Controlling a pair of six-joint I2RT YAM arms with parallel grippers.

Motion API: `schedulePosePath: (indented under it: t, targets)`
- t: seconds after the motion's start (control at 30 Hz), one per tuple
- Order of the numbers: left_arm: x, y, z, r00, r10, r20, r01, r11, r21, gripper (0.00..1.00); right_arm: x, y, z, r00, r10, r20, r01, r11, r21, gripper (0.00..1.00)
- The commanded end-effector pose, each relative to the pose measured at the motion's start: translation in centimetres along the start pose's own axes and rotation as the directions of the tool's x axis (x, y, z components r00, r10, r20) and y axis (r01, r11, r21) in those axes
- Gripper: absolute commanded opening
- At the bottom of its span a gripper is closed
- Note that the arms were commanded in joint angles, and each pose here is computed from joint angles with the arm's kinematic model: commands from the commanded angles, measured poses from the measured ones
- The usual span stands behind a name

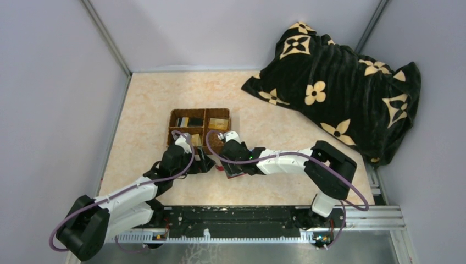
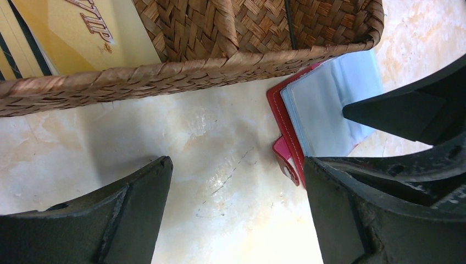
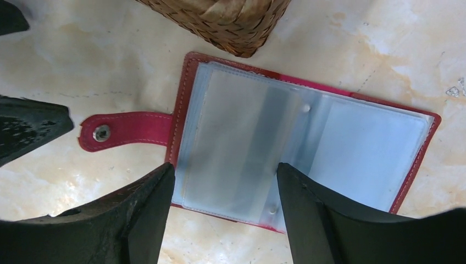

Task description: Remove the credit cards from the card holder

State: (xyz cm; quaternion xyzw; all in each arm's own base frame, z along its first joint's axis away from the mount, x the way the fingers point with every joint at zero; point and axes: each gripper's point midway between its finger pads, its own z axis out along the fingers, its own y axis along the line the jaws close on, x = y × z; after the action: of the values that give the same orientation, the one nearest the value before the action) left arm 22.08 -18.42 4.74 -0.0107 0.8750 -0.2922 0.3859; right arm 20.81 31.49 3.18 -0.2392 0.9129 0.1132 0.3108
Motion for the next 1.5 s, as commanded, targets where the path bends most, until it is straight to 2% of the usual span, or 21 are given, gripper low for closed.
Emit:
schedulePosePath:
  t: [0.0,0.27,0.4,0.57,0.83,0.9,1.1,1.27,1.37,1.47]
  targets:
    - [-0.3,-0.2,-0.3,1.0,0.001,0.025,-0.001,1.0,0.022,0.95,-1.2,0.7,0.2,1.0,-0.001,0.029,0.001,1.0,0.017,0.69]
    - [-0.3,-0.4,-0.3,1.0,0.002,0.024,-0.003,1.0,0.03,0.95,-0.7,0.1,0.7,1.0,-0.003,0.01,0.003,0.998,0.063,0.68]
    - [-0.5,-0.4,-0.3,1.0,0.008,0.029,-0.009,1.0,0.027,0.95,-0.3,0.4,0.8,1.0,0.021,0.009,-0.022,0.999,0.041,0.57]
    - [-0.3,-0.3,-0.3,1.0,0.005,0.024,-0.006,1.0,0.027,0.95,-0.6,0.7,0.6,0.999,0.045,0.024,-0.045,0.999,0.022,0.36]
    - [-0.2,-0.4,-0.2,1.0,0.002,0.02,-0.003,0.999,0.034,0.95,-0.5,0.8,0.5,0.997,0.068,0.028,-0.068,0.998,0.015,0.09]
    - [-0.3,-0.6,-0.3,1.0,0.003,0.021,-0.004,0.999,0.042,0.94,-0.7,0.9,0.2,0.996,0.078,0.04,-0.078,0.997,0.003,0.06]
    - [-1.3,-2.1,-1.1,0.999,0.002,0.044,-0.006,0.995,0.1,0.94,-2.1,1.2,-1.3,0.988,0.119,0.095,-0.115,0.993,-0.04,0.05]
    - [-4.1,-5.6,-3.5,0.992,-0.046,0.12,0.018,0.973,0.232,0.71,-1.9,1.3,-1.6,0.985,0.144,0.091,-0.138,0.988,-0.068,0.0]
    - [-5.6,-7.9,-4.9,0.985,-0.07,0.158,0.015,0.945,0.325,0.62,-1.6,1.6,-1.4,0.984,0.157,0.084,-0.149,0.985,-0.087,0.0]
    - [-5.8,-9.3,-5.2,0.988,-0.08,0.135,0.021,0.922,0.387,0.55,-1.3,1.9,-1.1,0.983,0.167,0.073,-0.159,0.981,-0.107,0.0]
